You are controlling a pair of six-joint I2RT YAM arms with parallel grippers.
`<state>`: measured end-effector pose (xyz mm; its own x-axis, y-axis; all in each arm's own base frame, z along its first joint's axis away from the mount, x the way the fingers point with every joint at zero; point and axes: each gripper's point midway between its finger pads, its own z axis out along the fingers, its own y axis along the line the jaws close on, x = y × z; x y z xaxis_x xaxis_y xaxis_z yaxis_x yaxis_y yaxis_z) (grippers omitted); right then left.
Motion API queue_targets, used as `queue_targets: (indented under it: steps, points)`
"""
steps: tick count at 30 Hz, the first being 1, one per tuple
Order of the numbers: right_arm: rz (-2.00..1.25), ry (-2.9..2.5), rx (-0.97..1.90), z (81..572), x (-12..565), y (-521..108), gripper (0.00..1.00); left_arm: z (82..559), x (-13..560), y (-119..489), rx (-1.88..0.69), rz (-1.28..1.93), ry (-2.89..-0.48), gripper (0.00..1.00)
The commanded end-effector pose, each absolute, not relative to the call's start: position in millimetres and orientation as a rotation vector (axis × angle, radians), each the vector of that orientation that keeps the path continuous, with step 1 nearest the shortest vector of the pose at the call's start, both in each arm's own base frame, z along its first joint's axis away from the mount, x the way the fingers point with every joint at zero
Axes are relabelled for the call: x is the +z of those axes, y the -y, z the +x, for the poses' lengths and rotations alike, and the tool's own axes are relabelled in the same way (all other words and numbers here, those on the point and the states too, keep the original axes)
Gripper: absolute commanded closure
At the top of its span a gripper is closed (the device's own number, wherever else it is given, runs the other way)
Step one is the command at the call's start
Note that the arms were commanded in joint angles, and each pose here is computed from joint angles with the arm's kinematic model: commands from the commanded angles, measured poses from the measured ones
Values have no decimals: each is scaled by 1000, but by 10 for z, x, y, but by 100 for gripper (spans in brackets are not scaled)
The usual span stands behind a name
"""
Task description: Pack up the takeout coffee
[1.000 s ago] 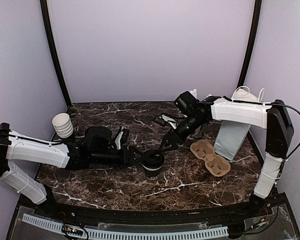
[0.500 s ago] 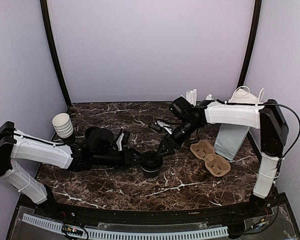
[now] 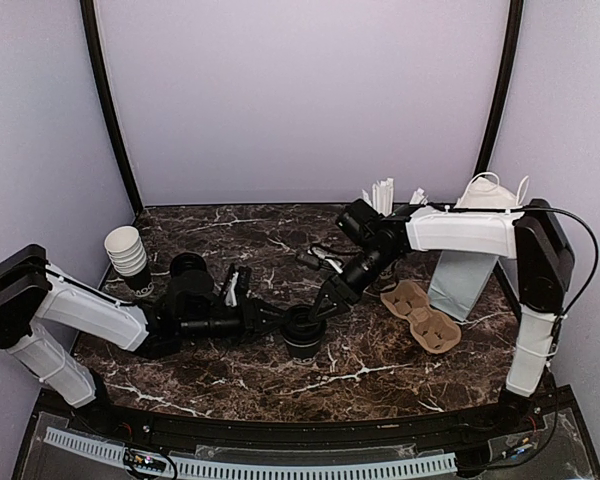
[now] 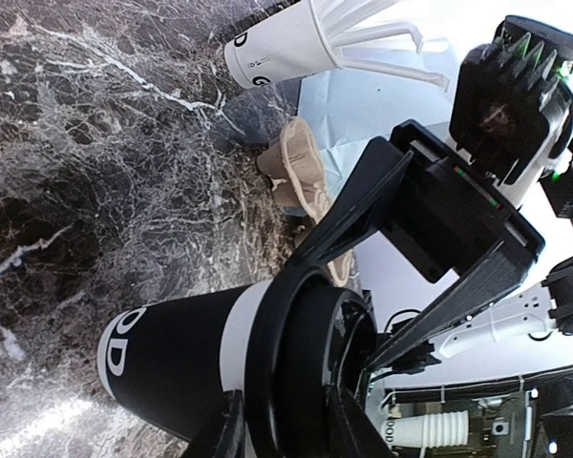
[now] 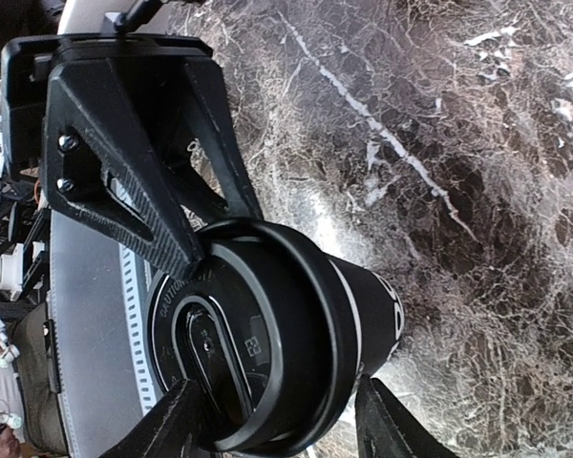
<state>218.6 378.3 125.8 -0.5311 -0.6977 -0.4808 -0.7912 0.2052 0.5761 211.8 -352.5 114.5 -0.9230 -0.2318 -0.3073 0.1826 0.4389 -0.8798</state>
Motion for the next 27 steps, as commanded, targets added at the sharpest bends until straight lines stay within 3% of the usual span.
queue_targets:
  steps: [1,12,22,27]
  points:
    - [-1461,-2465,1168,2176,820,-3689,47,1752,97,3136,-1270,-182,-2697,72]
    - [-1388,-2549,1302,2085,606,-3585,53,1572,-142,3119,-1325,-216,-2787,71]
    - [-1464,-2344,1322,2083,1290,-3618,32,1645,30,3110,-1275,-132,-2744,73]
    - [-1472,-2320,1307,2062,1363,-3563,30,1747,286,3148,-1218,-39,-2700,73]
